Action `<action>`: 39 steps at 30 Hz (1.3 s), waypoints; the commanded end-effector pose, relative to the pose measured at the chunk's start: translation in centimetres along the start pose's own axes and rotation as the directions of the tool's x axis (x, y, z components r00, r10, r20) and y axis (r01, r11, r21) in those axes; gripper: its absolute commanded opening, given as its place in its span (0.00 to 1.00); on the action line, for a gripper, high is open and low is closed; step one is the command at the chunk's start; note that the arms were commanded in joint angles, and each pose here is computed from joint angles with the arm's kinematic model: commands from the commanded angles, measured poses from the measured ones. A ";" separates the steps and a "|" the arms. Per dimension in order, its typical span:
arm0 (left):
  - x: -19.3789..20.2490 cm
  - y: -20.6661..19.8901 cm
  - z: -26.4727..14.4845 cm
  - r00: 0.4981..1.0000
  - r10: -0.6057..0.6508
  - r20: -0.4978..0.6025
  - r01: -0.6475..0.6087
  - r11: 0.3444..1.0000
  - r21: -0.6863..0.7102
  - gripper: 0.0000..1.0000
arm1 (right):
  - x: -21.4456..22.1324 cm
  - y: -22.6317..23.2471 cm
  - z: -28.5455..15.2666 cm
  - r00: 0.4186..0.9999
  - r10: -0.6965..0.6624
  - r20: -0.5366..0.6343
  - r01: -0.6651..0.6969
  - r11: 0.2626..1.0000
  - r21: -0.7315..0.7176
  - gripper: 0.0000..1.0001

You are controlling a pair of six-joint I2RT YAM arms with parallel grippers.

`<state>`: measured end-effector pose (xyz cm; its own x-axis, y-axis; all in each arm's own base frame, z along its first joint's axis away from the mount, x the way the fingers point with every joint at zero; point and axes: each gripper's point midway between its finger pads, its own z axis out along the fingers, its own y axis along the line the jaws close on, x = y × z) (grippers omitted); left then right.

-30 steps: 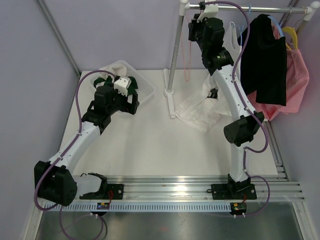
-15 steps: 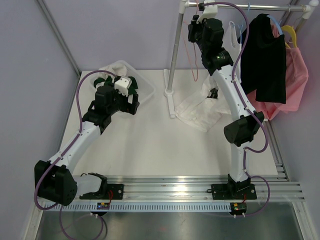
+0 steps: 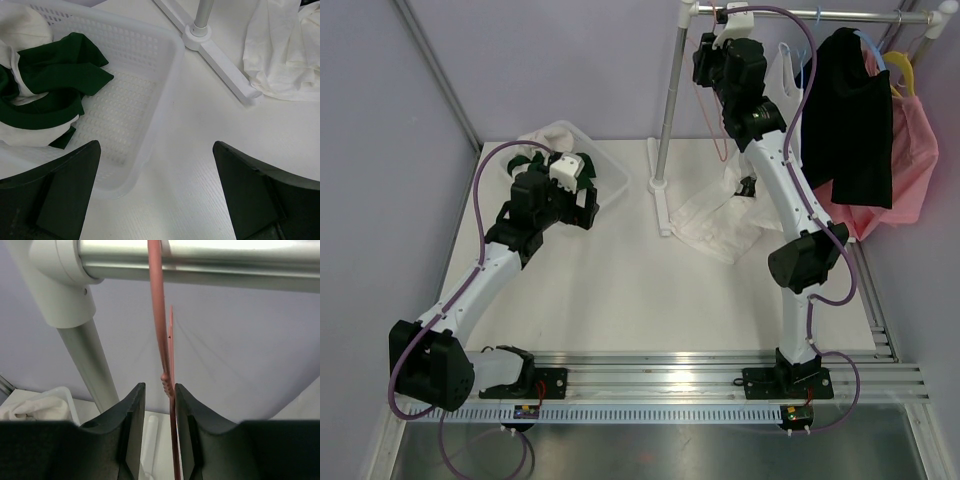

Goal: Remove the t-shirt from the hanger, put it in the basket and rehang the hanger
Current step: Hang the hanger back to the clothesline with the right arm, then grab a hanger with a tshirt on it with the right arm

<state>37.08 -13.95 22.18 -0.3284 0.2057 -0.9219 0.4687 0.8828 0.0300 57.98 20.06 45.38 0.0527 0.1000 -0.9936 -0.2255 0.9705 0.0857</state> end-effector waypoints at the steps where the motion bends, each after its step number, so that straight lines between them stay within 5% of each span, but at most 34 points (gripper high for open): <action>1: -1.3 0.1 0.1 0.999 0.022 0.033 -0.022 1.000 -0.012 0.99 | -3.6 -0.5 -1.8 0.998 0.000 0.065 -0.001 1.000 0.012 0.38; 12: -1.4 0.0 -0.2 0.999 0.025 0.035 -0.025 1.000 -0.011 0.99 | -5.1 -1.8 -3.8 0.998 -0.002 0.068 -0.004 0.997 0.078 0.61; 21: -1.5 0.1 -0.2 0.999 0.034 0.038 -0.033 0.999 -0.023 0.99 | -5.8 -2.6 -6.8 0.998 -0.056 0.028 0.053 0.994 0.091 1.00; 30: -1.4 0.1 -0.2 0.999 0.039 0.034 -0.038 0.999 -0.026 0.99 | -7.3 -3.4 -11.3 0.997 -0.074 0.007 0.073 0.992 0.107 1.00; 39: -1.3 -0.2 0.0 0.999 0.044 0.026 -0.044 0.999 -0.013 0.99 | -10.5 -7.2 -15.4 0.987 -0.041 0.153 -0.007 0.954 0.301 1.00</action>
<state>36.69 -14.15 21.66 -0.3402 0.2320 -0.9113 0.4731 0.8797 0.0474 45.84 11.59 50.62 0.0832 0.0457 -0.9955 -0.0340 0.9985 0.0430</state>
